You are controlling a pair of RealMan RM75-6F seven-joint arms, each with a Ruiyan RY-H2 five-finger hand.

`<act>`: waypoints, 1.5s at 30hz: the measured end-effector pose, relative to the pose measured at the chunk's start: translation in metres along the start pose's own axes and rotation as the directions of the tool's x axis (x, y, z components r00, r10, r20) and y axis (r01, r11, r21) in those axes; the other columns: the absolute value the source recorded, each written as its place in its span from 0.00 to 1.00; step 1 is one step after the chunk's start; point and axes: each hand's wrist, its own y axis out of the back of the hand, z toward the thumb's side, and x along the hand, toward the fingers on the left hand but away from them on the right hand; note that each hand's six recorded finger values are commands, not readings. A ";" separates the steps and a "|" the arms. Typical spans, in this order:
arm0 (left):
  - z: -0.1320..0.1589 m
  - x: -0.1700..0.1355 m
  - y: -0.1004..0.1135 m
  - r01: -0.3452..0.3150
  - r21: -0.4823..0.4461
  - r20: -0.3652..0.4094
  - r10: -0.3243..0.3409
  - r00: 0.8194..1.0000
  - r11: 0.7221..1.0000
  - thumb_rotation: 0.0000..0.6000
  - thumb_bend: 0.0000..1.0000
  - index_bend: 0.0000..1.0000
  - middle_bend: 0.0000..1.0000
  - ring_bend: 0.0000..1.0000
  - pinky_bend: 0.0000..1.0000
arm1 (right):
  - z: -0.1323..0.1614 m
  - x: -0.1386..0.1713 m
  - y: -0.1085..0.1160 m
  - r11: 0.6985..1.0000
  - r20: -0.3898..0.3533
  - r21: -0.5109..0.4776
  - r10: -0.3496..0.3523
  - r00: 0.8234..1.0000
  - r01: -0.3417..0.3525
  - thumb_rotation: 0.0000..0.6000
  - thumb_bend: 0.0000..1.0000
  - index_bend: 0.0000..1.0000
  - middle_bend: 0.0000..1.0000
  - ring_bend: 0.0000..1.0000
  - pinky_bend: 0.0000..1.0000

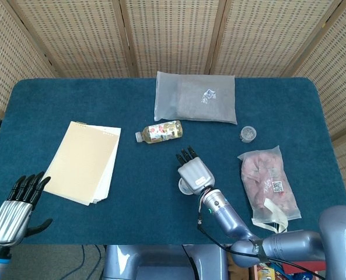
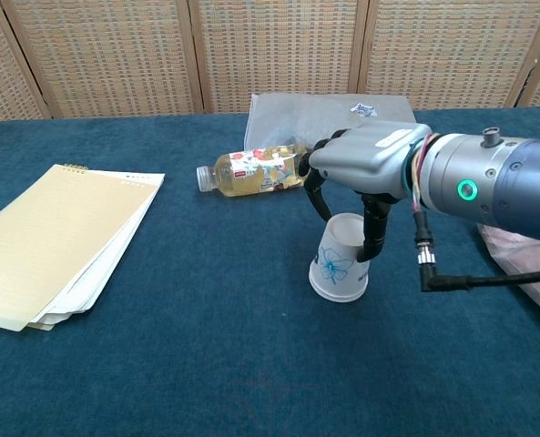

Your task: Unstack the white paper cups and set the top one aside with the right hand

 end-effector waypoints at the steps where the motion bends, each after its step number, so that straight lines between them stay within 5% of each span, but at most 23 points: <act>1: 0.000 0.000 0.000 0.000 0.000 0.000 0.000 1.000 1.000 1.00 0.19 0.00 0.00 0.00 0.00 | 0.000 0.000 0.000 1.000 -0.001 0.002 0.000 1.000 0.000 1.00 0.32 0.47 0.13 0.00 0.00; 20: -0.001 0.000 0.001 -0.005 -0.005 -0.001 0.005 1.000 1.000 1.00 0.19 0.00 0.00 0.00 0.00 | -0.002 0.007 0.028 0.997 0.008 0.072 -0.039 0.999 0.038 1.00 0.32 0.49 0.14 0.00 0.00; 45: 0.001 -0.004 0.006 -0.016 -0.017 0.015 0.016 1.000 1.000 1.00 0.19 0.00 0.00 0.00 0.00 | -0.005 0.035 0.100 0.975 0.060 0.206 -0.098 0.993 0.084 1.00 0.32 0.49 0.14 0.00 0.00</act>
